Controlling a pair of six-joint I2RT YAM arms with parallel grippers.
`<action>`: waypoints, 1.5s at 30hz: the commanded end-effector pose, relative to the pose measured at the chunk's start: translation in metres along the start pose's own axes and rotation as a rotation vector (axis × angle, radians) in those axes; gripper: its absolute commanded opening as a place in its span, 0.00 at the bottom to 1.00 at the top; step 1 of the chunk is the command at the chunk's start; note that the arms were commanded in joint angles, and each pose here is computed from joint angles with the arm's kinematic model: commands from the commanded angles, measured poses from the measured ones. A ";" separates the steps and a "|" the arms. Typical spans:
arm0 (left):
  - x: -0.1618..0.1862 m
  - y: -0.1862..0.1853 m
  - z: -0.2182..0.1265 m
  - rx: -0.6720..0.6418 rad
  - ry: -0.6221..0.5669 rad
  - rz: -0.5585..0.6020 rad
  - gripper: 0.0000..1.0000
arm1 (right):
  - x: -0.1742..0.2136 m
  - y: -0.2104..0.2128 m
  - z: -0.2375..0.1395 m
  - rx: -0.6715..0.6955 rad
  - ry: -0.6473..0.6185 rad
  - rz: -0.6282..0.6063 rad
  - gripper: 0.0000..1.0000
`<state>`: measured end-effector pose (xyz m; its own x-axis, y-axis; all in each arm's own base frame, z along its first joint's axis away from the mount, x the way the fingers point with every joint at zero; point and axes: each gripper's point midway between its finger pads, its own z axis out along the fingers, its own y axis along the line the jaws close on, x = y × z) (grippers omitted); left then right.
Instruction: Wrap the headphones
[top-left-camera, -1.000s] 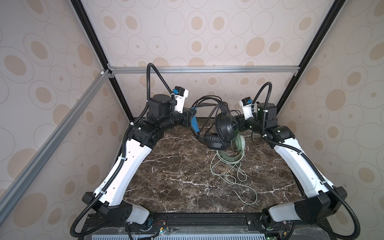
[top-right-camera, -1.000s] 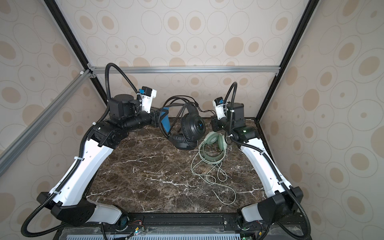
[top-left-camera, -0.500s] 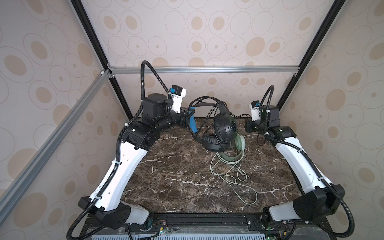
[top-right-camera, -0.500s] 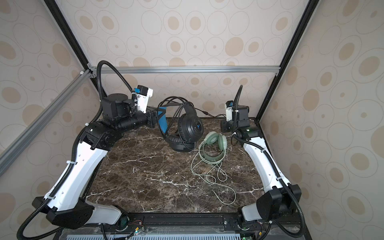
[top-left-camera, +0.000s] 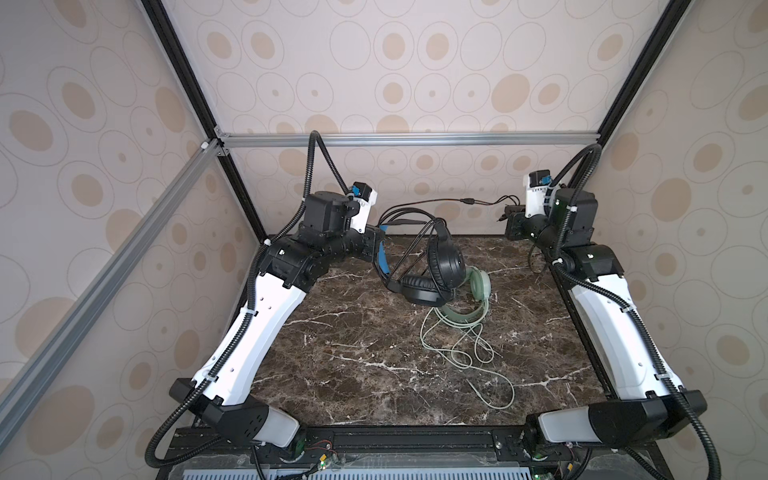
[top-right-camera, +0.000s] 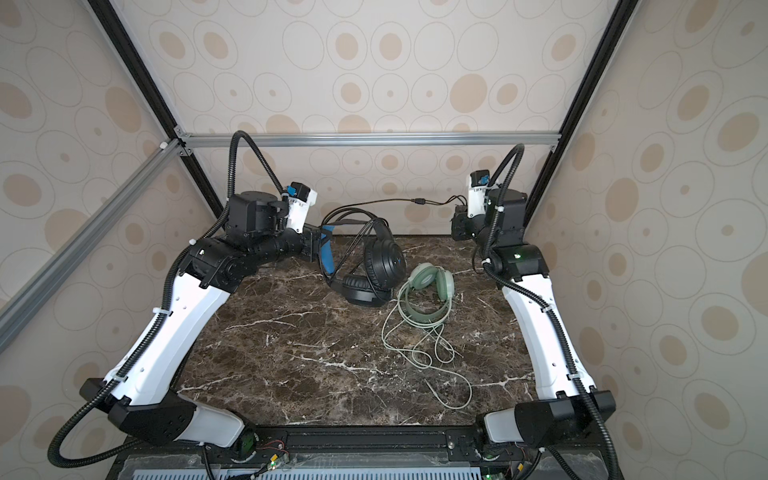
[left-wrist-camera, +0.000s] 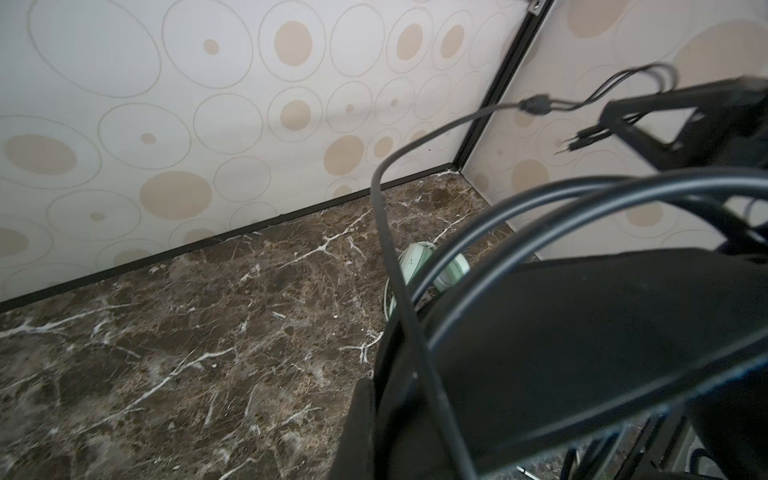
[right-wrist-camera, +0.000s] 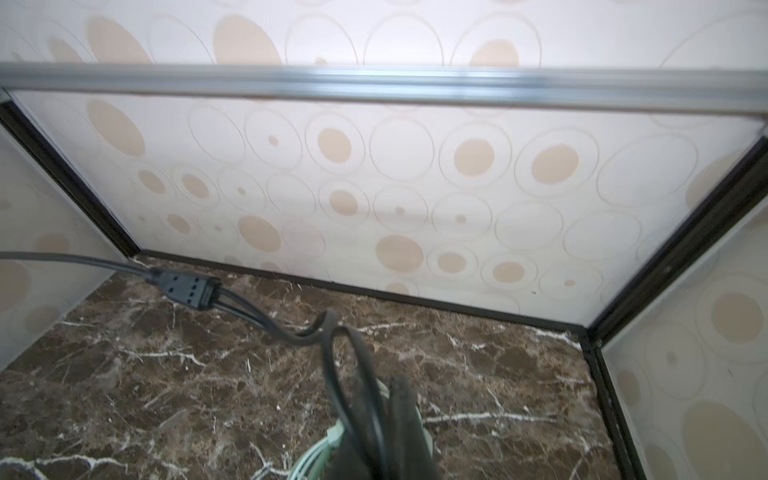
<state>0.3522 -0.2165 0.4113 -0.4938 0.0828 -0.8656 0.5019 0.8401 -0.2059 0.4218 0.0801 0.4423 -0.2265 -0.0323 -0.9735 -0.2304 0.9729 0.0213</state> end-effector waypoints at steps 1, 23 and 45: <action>-0.004 0.012 -0.007 -0.067 -0.016 0.002 0.00 | -0.042 0.009 -0.025 -0.036 -0.121 -0.016 0.00; 0.012 0.024 -0.007 -0.118 -0.013 0.003 0.00 | -0.114 0.001 -0.084 0.037 -0.364 -0.081 0.00; 0.012 -0.034 -0.025 0.220 -0.089 0.044 0.00 | -0.088 -0.025 -0.049 0.153 -0.183 -0.130 0.00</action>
<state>0.3264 -0.2202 0.3771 -0.5020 0.1132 -0.8574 0.5754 0.7839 -0.2334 0.3938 0.0567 0.5498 0.0239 -0.0949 -0.9952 -0.1413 0.9852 -0.0973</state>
